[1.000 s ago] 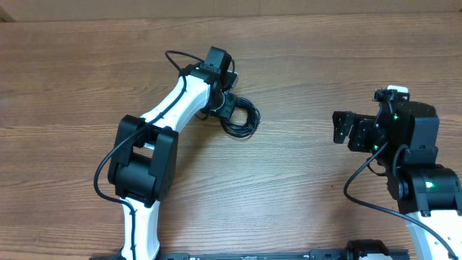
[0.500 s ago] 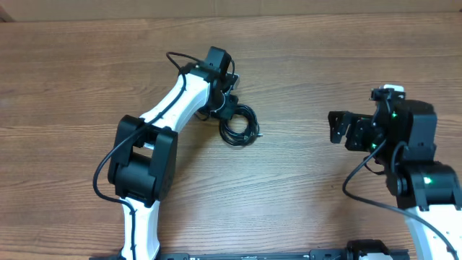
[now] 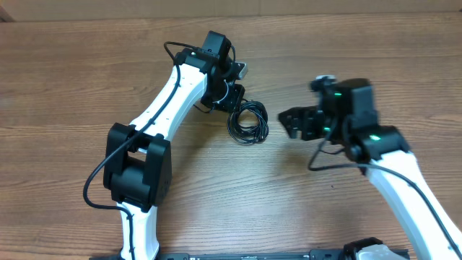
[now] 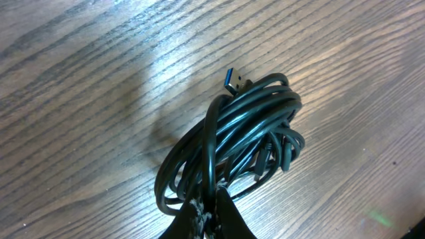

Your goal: Untangle cables

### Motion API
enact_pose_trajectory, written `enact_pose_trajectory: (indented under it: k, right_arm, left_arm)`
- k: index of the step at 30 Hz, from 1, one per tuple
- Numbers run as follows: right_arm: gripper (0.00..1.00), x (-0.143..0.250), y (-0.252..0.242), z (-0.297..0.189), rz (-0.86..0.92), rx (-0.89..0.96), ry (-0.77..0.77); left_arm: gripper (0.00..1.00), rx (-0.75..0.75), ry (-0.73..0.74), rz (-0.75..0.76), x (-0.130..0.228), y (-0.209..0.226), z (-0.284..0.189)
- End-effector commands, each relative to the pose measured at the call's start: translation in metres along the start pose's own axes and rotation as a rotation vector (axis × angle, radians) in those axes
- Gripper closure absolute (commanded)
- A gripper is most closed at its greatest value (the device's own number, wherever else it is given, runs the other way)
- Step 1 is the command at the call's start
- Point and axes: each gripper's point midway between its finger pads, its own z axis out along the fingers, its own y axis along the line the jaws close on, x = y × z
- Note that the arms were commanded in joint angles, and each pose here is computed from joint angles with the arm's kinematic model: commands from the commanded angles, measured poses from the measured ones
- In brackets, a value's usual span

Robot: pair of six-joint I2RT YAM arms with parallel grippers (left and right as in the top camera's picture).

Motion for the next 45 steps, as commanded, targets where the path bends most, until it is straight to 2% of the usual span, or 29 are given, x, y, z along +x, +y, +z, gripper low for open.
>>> enact_pose_trajectory:
  k: [1, 7, 11, 13, 17, 20, 32, 36, 45]
  right_arm:
    - [0.17, 0.006, 0.016, 0.035, -0.050, -0.016, 0.058]
    - [0.20, 0.029, 0.012, 0.086, -0.048, 0.021, 0.147]
    - [0.22, 0.036, -0.005, 0.105, 0.028, 0.101, 0.162]
    - [0.22, 0.037, -0.011, 0.109, 0.044, 0.130, 0.161]
    - [0.23, 0.038, -0.011, 0.111, 0.044, 0.128, 0.162]
    - [0.24, 0.038, -0.011, 0.111, 0.044, 0.128, 0.162]
    - [0.26, 0.037, -0.011, 0.111, 0.044, 0.128, 0.160]
    - [0.26, 0.037, -0.011, 0.111, 0.044, 0.128, 0.160]
    - [0.26, 0.037, -0.011, 0.111, 0.044, 0.128, 0.160]
  left_arm:
    - [0.96, 0.039, -0.045, 0.020, -0.010, -0.016, -0.017]
    - [0.96, 0.038, -0.041, 0.019, -0.009, -0.016, -0.017]
    - [0.94, -0.016, -0.047, 0.019, -0.010, -0.007, -0.016]
    - [0.69, -0.039, -0.052, 0.019, -0.011, -0.002, -0.015]
    - [0.49, -0.040, -0.054, 0.020, -0.014, 0.000, -0.008]
    - [0.39, -0.044, -0.051, 0.018, -0.015, 0.005, 0.002]
    - [0.40, -0.058, -0.028, 0.009, -0.016, 0.022, 0.039]
    - [0.44, -0.076, 0.017, -0.008, -0.005, 0.032, 0.055]
    - [0.60, -0.080, 0.118, -0.043, 0.017, 0.045, 0.085]
